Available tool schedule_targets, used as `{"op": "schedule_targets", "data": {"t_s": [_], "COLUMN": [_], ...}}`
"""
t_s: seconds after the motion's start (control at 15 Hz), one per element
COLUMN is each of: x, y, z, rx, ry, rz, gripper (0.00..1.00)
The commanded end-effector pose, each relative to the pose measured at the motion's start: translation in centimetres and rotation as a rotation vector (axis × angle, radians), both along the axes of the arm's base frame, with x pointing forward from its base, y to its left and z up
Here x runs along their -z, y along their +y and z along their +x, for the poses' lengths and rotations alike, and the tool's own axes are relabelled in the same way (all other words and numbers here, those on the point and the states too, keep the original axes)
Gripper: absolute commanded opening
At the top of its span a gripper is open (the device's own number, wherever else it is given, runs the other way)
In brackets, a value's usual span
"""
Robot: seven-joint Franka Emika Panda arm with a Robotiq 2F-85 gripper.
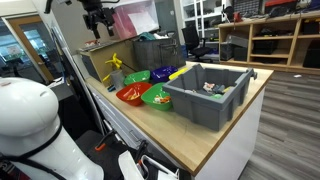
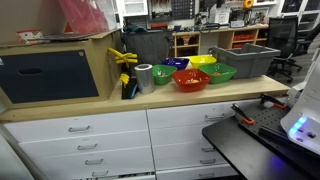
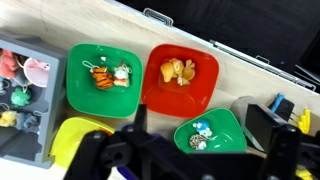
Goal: Put the clear plastic in the green bowl to the left
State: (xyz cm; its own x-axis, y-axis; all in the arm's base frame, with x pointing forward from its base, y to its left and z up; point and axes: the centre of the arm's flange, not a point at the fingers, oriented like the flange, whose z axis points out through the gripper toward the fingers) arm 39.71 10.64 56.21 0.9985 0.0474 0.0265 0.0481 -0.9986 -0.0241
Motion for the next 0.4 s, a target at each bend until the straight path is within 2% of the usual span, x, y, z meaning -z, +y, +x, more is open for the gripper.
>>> {"op": "schedule_targets", "data": {"t_s": [0.0,0.13,0.33], "x": [-1.0,-1.3,0.2], "y": [-0.3,-0.4,0.2], "z": [-1.0,-1.3,-0.4], "rx": [0.004,0.004,-0.003], "ry": [-0.017,-0.027,0.006], "rz": [0.001,0.002,-0.006], "gripper": [1.00,1.00,1.00]}}
